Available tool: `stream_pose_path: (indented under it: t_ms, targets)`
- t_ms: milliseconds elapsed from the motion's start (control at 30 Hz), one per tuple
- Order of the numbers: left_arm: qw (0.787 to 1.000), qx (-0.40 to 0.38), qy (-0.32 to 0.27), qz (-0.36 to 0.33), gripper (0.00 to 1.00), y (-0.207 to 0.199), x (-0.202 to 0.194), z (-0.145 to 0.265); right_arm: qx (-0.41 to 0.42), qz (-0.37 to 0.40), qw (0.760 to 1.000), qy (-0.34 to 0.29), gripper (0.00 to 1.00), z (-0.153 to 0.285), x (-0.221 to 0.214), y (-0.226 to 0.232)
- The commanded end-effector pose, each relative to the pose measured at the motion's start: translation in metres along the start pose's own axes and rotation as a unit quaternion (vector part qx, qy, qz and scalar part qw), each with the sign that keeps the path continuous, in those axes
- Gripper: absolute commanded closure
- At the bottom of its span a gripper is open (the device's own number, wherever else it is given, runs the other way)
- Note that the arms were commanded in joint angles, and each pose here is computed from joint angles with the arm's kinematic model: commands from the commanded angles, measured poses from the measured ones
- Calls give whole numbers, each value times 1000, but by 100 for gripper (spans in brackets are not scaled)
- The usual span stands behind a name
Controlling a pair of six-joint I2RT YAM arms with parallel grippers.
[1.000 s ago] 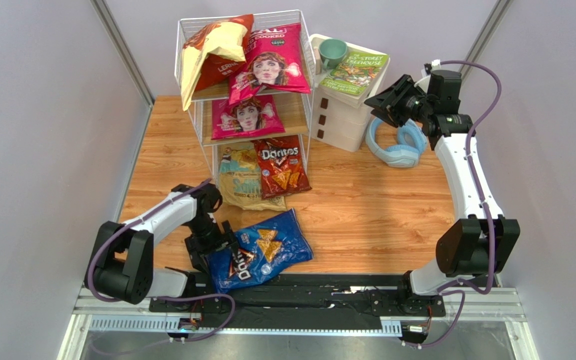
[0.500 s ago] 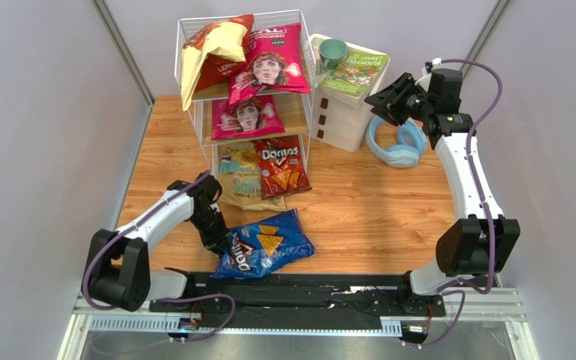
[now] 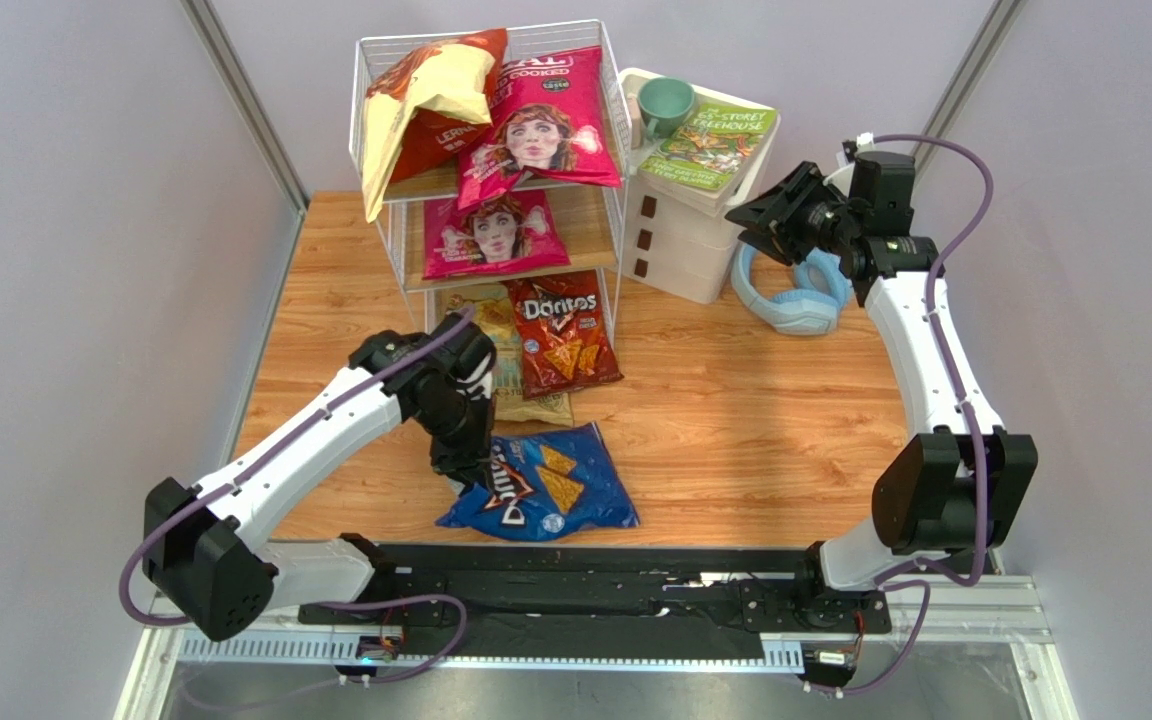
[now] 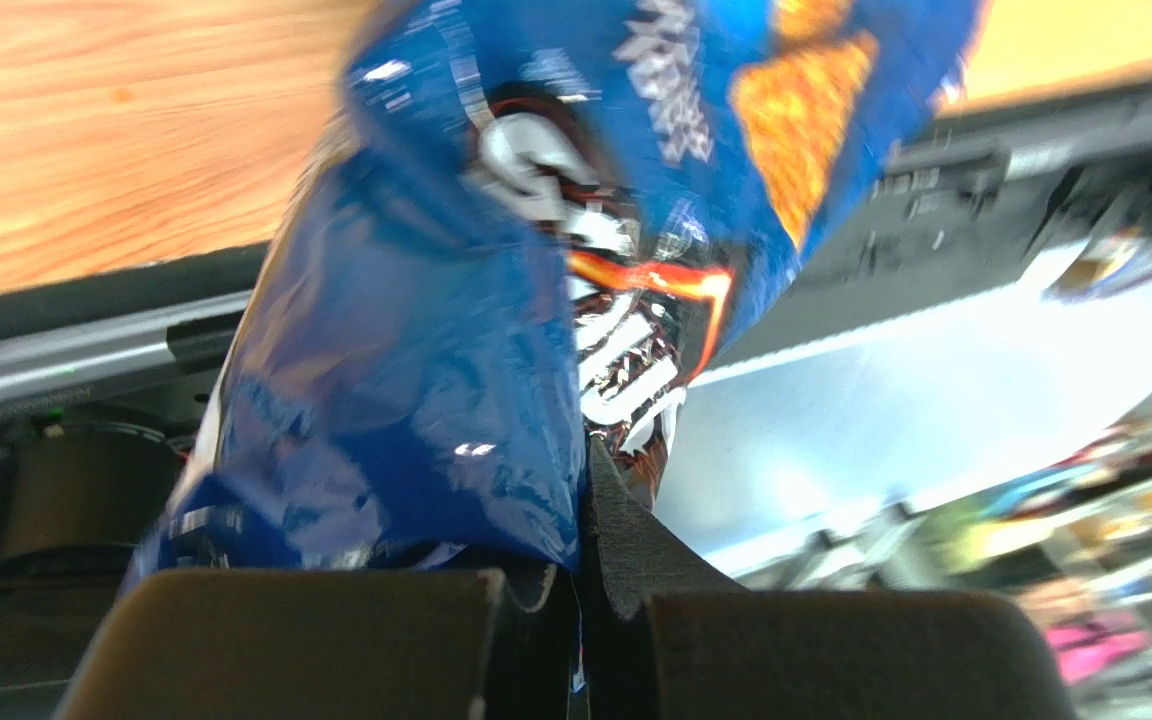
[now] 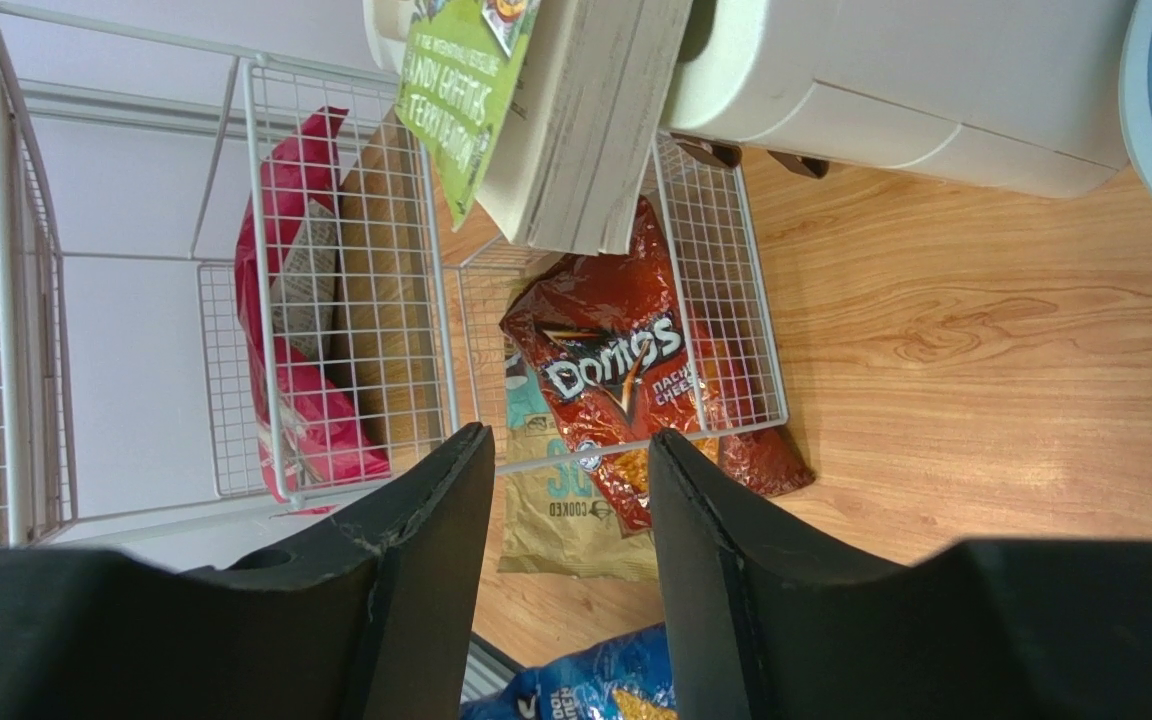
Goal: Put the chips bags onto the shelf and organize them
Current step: Pick up the potato chip from the center of the board.
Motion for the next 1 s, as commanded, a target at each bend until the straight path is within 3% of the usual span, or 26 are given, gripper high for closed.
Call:
stream_pose_path:
  t_ms: [0, 267, 500, 800, 967]
  targets:
    - [993, -26, -50, -101, 100, -25, -3, 24, 21, 25, 999, -10, 52, 19, -3, 17]
    - [961, -52, -173, -208, 100, -49, 30, 68, 21, 41, 999, 6, 52, 29, -21, 23]
    - [937, -33, -163, -307, 100, -81, 53, 58, 35, 41, 998, 18, 48, 36, -32, 25]
    - [893, -33, -193, -405, 100, -118, 81, 52, 40, 55, 992, 103, 32, 50, -113, -14]
    - [867, -38, -184, -461, 100, -136, 86, 45, 43, 35, 986, 156, 32, 60, -145, -27]
Point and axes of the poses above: each gripper's point midway between its finger pads, its own z axis back along the fingers, its own y axis along the line the jaws close on, x = y × z, the point moved 2 cm from there along z, back along the fingers, and after that the axes turned 7 degrees about z, right-handed, at the moved point
